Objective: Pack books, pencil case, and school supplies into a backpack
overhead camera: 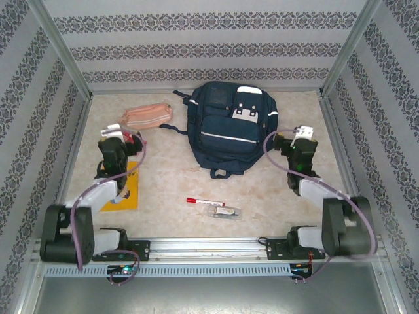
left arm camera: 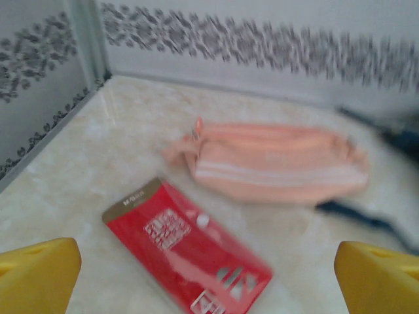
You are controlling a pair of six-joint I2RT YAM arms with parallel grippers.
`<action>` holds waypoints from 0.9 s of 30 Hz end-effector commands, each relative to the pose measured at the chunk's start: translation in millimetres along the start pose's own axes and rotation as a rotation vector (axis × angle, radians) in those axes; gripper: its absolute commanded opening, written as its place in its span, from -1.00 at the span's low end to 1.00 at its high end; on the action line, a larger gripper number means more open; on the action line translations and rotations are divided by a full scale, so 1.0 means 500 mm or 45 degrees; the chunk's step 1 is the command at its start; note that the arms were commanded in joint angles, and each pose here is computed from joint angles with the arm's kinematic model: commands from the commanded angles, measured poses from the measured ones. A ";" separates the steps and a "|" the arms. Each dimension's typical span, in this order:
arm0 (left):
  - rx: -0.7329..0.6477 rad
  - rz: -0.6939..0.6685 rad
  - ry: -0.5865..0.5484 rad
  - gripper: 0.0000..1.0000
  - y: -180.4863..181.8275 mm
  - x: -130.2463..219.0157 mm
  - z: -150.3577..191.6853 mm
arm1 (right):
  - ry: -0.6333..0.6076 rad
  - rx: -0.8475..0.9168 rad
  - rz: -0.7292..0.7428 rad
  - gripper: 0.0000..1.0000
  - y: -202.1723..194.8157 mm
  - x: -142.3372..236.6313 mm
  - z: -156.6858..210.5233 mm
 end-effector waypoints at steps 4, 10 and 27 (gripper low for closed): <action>0.417 0.242 0.402 0.99 -0.059 0.081 0.037 | 0.282 -0.408 -0.178 0.95 0.037 0.067 0.000; 0.348 0.673 0.808 0.99 -0.241 0.146 0.091 | 0.730 -0.663 -0.514 0.34 0.132 0.108 0.083; 0.158 0.523 1.435 0.99 -0.477 0.158 0.331 | 1.151 -0.049 -0.725 0.21 0.305 0.147 0.216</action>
Point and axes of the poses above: each hand's point on the last joint's axis, 136 mm out from that joint toward the fingers, its own x axis back along the fingers, its own y axis along the line the jaws close on, z = x × y, the point moved 3 cm from there along x, back along the fingers, and after that the axes turned 1 degree about -x, right-handed, at the moved point
